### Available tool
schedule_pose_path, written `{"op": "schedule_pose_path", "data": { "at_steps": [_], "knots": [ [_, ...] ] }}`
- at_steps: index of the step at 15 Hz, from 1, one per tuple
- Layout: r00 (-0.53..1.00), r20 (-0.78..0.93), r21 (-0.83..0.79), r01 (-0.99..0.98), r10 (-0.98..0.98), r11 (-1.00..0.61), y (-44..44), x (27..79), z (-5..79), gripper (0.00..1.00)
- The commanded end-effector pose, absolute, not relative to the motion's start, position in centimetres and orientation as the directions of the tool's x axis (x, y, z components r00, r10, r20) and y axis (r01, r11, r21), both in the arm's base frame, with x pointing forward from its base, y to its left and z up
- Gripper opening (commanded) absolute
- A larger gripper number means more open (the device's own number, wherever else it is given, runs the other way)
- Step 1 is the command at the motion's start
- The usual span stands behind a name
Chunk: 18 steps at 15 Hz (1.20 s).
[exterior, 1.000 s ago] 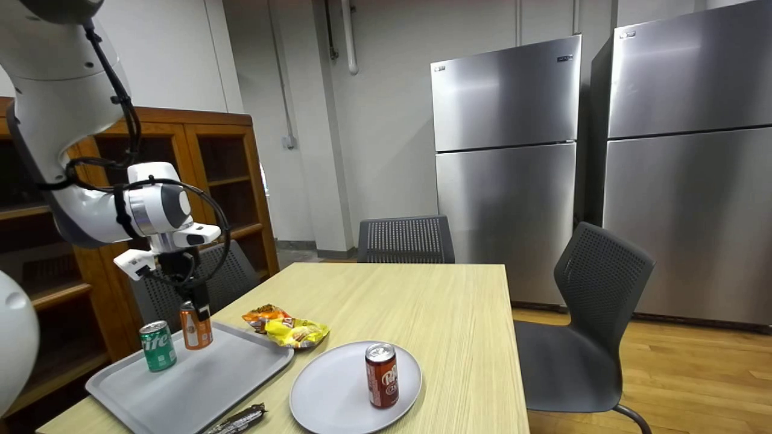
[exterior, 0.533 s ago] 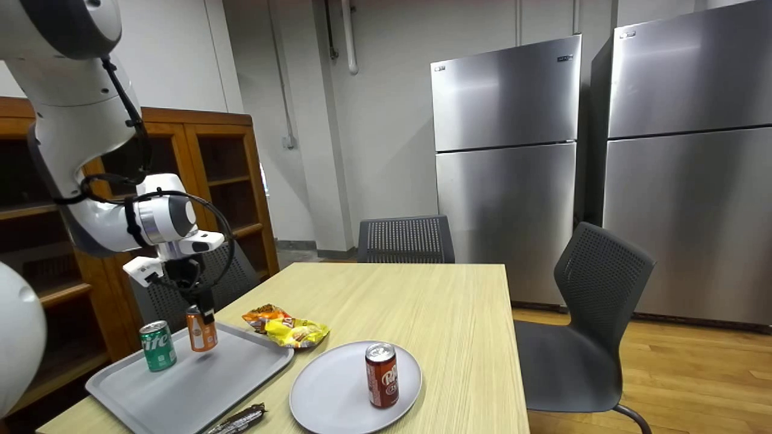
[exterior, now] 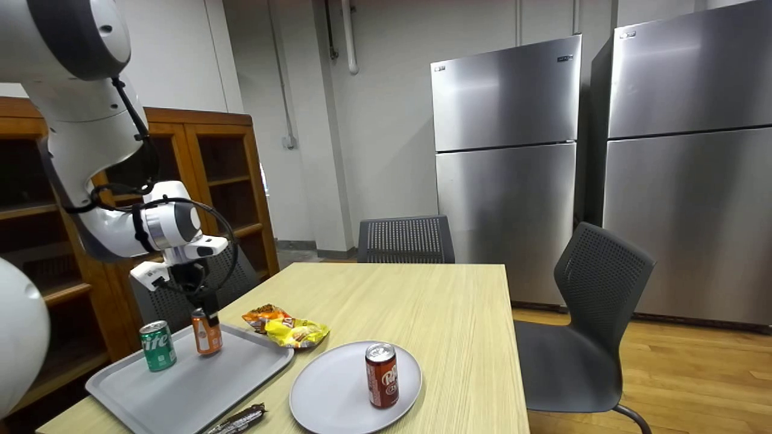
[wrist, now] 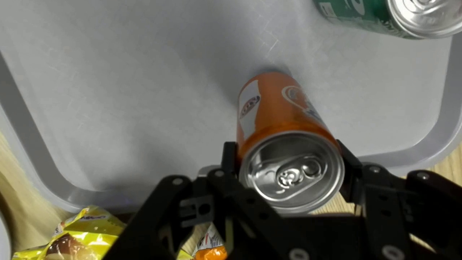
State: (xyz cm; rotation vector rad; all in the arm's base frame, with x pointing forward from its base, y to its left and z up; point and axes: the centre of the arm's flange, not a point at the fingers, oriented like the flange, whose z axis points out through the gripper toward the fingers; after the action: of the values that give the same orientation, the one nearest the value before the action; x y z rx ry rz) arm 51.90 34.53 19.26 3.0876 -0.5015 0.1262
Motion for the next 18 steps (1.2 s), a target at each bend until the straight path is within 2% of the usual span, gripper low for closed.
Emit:
{"op": "schedule_pose_path", "data": {
  "at_steps": [1, 2, 4, 18],
  "knots": [
    [0.942, 0.081, 0.018, -0.328, -0.326, -0.944, 35.6, 52.7, 20.3, 0.89],
    [0.943, 0.085, 0.013, -0.325, -0.322, -0.946, 35.5, 52.7, 20.8, 0.96],
    [0.944, 0.096, 0.007, -0.317, -0.315, -0.948, 35.3, 52.7, 21.9, 1.0],
    [0.918, 0.17, 0.002, -0.365, -0.359, -0.931, 26.6, 51.2, 27.7, 1.0]
  ]
}}
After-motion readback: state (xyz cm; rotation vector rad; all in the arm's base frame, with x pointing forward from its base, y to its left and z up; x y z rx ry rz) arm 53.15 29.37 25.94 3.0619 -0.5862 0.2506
